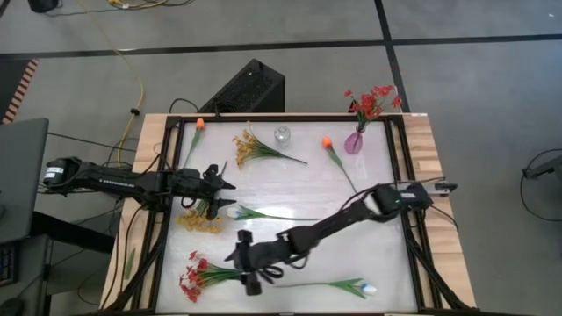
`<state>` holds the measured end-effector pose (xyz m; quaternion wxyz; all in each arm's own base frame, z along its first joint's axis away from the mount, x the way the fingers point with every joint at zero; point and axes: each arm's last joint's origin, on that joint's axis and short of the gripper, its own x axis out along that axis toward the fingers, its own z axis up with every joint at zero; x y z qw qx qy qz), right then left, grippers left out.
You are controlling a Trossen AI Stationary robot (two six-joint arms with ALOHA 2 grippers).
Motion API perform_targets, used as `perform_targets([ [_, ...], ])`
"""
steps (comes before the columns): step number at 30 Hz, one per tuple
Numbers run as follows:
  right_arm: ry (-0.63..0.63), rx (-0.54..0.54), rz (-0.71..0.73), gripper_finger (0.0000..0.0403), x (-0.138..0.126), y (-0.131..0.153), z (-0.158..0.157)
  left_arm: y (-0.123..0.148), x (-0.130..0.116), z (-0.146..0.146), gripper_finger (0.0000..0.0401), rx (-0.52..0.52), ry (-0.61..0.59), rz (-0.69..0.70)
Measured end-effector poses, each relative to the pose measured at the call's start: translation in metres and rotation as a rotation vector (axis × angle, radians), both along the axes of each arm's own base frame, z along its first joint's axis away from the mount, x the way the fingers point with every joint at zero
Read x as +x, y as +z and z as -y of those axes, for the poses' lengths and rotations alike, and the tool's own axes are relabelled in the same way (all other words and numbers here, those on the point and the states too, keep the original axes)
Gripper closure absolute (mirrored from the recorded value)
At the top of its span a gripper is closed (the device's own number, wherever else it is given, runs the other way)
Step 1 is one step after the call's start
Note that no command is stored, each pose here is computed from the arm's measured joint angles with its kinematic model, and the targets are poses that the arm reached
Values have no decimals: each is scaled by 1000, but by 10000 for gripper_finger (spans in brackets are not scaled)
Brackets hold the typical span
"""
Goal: Sort flowers into vase by color
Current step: Put the red flowers into the purple vase
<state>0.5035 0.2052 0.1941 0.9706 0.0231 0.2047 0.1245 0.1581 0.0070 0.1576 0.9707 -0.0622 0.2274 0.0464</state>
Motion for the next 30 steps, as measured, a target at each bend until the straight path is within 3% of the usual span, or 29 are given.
perform_targets([
  [9,-42,-15,-33,133,35,-57,0,-1,0,0,172,-13,2,-8],
  [16,-102,-16,-106,133,33,-94,-12,-1,0,1,172,-32,-28,-8],
  [22,-131,-50,-198,144,23,-101,-23,-1,0,1,172,-35,-35,-10],
  [26,-117,-105,-227,209,17,-102,-31,-1,0,1,172,-33,-29,-10],
  [30,-90,-118,-227,326,13,-94,-35,-1,0,1,172,-44,-22,-9],
])
